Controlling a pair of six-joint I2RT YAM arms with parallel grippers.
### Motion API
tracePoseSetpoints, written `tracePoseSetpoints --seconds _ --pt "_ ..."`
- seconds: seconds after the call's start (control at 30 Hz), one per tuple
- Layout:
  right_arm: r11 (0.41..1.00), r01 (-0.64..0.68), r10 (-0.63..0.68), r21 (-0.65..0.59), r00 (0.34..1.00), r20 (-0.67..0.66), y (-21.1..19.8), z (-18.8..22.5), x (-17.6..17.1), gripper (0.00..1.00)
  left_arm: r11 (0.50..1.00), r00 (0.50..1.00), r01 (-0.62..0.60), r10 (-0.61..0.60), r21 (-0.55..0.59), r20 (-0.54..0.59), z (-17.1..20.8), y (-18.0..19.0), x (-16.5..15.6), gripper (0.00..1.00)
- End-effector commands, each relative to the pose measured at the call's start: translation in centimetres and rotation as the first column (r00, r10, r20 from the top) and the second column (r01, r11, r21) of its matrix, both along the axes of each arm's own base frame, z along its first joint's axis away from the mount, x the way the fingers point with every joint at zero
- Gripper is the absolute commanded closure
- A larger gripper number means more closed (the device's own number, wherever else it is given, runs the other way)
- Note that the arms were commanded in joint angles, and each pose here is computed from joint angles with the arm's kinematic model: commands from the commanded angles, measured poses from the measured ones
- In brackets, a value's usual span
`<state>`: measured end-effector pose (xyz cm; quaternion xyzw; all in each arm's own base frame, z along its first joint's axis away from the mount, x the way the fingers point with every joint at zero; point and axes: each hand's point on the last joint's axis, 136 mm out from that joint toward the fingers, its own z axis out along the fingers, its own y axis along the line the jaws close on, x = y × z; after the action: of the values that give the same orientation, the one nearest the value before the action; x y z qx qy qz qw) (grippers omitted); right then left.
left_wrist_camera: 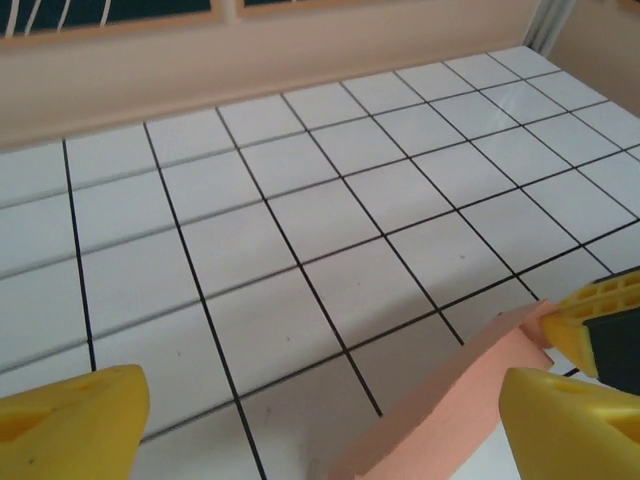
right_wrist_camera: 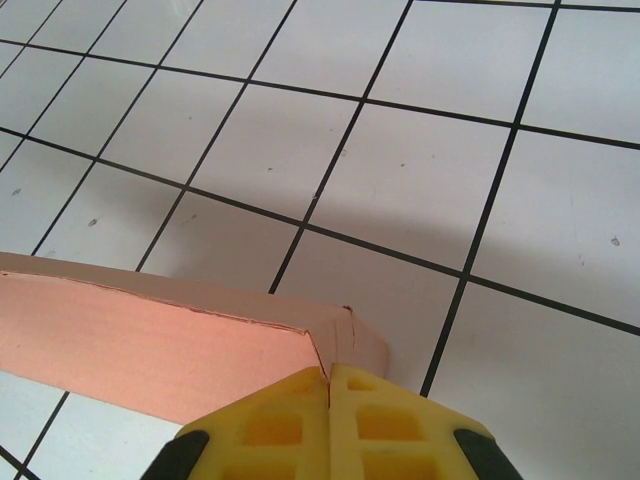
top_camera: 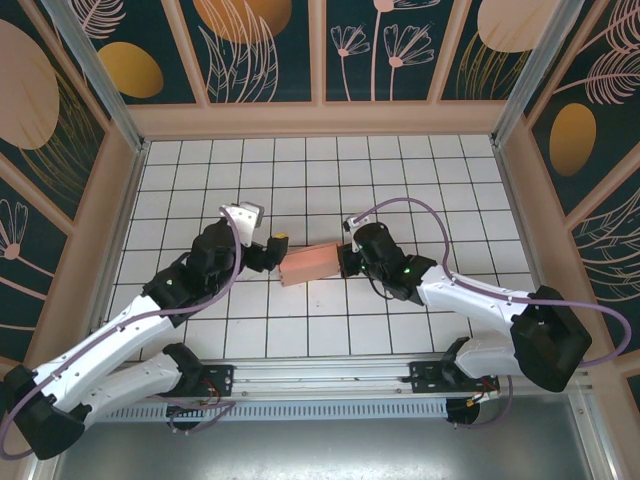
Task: Fold the paper box
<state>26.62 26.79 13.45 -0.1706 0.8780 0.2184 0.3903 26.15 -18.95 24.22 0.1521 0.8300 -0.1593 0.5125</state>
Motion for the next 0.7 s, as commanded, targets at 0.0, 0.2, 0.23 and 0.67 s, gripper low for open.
tracePoseSetpoints --seconds 0.0,0.2,0.23,0.67 --pt "1.000 0.012 -0.013 -0.027 1.000 -0.015 0.0 -0.2 0.1 1.00 1.000 0.989 -0.003 0.006 0.020 -0.145 -3.6 0.4 -1.3 0.29" --pt "0.999 0.012 -0.013 -0.034 1.000 -0.015 -0.1 -0.2 0.0 1.00 0.994 0.963 0.034 -0.005 0.103 -0.271 -6.2 -0.3 -1.6 0.58" --pt "0.999 0.013 -0.013 -0.033 1.000 -0.015 -0.1 -0.2 0.0 1.00 0.992 0.959 0.043 -0.007 0.120 -0.283 -6.5 -0.3 -1.6 0.62" --pt "1.000 0.009 -0.010 -0.028 1.000 -0.019 0.1 -0.2 0.0 1.00 0.967 0.919 0.088 0.013 0.238 -0.395 -9.1 -1.2 -0.9 0.73"
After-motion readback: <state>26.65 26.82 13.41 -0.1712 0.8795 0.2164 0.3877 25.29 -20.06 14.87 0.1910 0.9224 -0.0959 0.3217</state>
